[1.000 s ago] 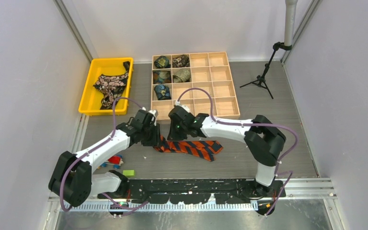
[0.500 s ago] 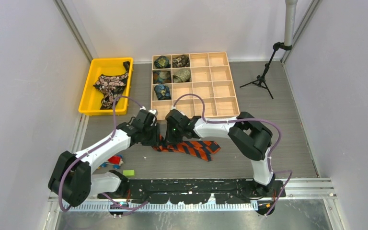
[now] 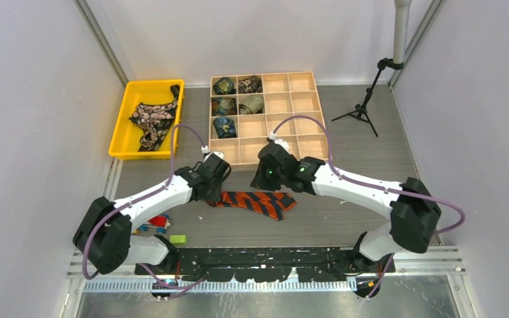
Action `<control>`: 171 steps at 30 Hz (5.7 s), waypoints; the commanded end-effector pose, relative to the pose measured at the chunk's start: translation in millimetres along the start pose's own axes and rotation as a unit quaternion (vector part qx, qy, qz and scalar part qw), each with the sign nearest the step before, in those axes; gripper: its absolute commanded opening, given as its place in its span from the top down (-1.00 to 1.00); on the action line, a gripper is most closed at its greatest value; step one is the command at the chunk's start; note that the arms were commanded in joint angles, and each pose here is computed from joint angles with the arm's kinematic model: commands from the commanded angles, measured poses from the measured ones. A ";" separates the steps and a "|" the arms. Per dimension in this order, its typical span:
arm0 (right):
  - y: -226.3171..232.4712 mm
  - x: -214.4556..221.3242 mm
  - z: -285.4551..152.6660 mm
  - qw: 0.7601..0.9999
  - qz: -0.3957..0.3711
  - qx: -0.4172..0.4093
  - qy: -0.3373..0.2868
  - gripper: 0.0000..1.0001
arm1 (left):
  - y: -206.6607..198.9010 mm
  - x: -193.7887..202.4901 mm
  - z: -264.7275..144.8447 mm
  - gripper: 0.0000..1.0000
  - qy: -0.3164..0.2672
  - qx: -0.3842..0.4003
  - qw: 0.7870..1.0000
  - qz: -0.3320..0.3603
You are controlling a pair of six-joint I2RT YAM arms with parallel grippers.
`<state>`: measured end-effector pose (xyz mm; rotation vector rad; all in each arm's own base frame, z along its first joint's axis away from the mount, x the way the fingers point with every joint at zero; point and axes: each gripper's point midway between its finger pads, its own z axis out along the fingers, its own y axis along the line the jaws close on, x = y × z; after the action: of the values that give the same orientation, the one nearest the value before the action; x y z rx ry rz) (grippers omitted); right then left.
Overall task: Roll the ties
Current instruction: Roll the tie at the center of the board.
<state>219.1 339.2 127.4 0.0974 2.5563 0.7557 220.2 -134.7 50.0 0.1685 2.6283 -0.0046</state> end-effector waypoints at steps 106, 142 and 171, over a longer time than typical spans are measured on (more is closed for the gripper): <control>48.2 -37.1 -22.4 0.999 -0.030 -0.020 -0.030 0.69 | -1.3 -55.7 -53.1 -0.37 -0.047 0.058 0.994 -0.080; 12.2 -7.9 70.3 0.995 -0.057 0.075 0.043 0.79 | -12.2 -45.9 -17.8 -0.28 -0.042 0.174 0.973 -0.145; -19.5 -1.5 69.2 0.994 -0.046 0.091 0.041 0.81 | -69.5 -47.5 -0.8 -0.43 -0.018 0.332 0.936 -0.118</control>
<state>249.1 360.4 55.3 -0.0086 2.7251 0.4810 247.1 -195.3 62.3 0.0194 2.5593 -0.8523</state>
